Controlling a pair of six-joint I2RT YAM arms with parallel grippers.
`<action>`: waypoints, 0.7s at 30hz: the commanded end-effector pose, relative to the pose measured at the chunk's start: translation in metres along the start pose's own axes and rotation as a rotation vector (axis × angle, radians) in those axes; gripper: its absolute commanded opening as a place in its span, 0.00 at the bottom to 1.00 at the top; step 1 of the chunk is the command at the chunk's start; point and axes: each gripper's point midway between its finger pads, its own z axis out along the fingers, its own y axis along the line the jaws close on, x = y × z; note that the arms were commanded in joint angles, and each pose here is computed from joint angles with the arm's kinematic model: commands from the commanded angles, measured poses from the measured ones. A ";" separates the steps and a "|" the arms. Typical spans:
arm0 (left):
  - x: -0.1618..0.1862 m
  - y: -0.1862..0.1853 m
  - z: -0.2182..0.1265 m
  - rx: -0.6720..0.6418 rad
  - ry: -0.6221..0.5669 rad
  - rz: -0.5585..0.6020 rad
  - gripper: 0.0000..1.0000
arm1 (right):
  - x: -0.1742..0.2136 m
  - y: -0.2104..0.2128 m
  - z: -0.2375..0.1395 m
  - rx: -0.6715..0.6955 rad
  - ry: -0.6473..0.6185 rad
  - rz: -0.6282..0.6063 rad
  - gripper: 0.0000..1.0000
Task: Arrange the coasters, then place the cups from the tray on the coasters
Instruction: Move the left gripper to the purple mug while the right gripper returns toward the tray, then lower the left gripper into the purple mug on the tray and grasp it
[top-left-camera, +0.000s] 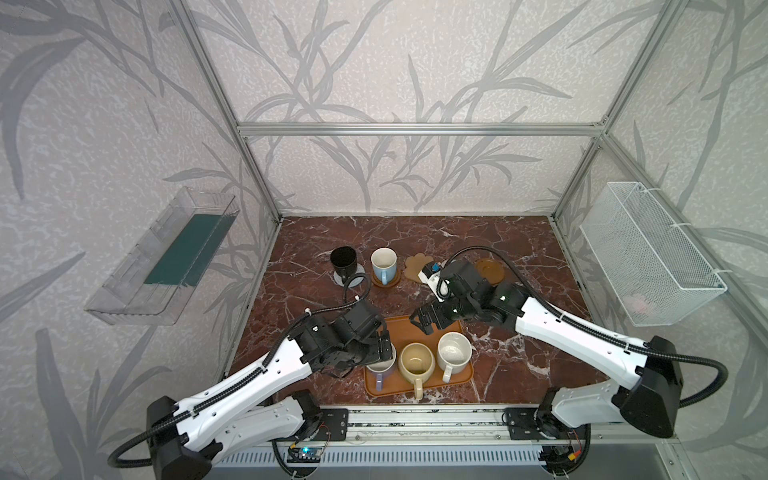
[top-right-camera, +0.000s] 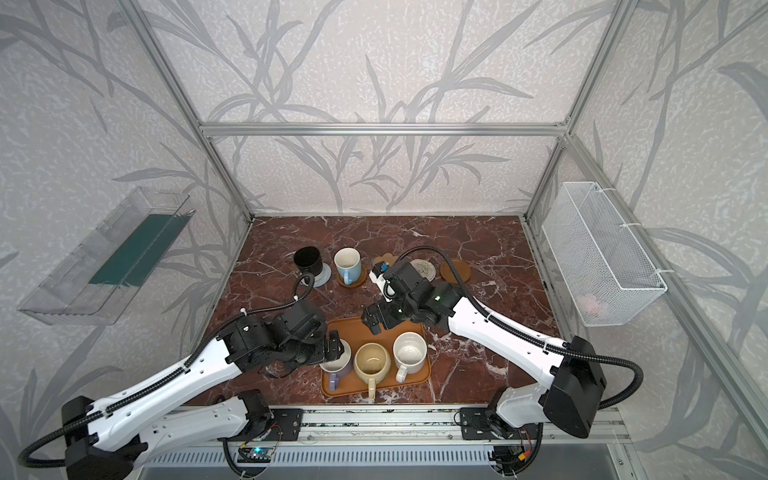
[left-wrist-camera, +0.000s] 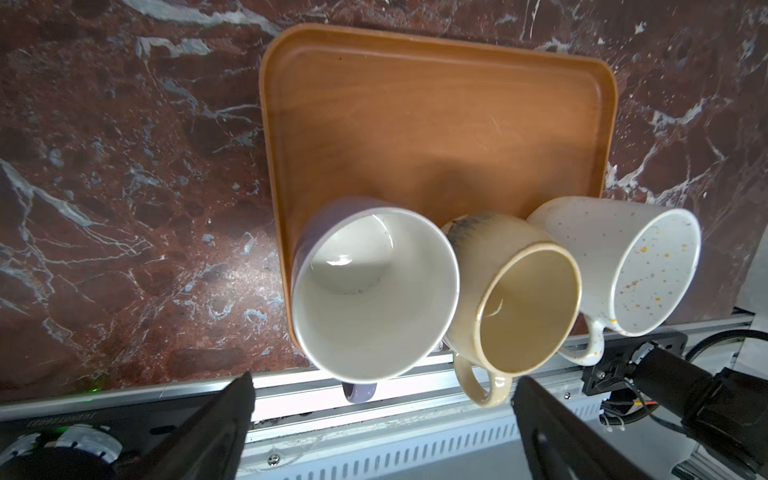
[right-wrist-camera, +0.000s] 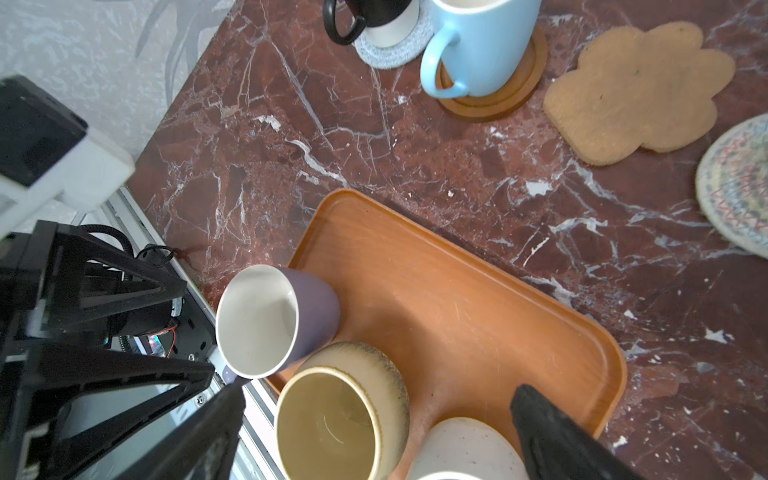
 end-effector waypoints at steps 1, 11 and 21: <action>0.006 0.011 0.000 -0.059 -0.008 -0.032 0.99 | -0.003 0.011 -0.008 -0.044 -0.038 0.007 0.99; 0.027 0.018 0.020 -0.088 0.012 -0.033 0.99 | 0.021 0.048 -0.001 -0.182 -0.004 -0.073 0.99; 0.038 0.020 0.042 -0.090 0.025 -0.030 0.82 | 0.025 0.043 0.000 -0.153 -0.025 -0.060 0.99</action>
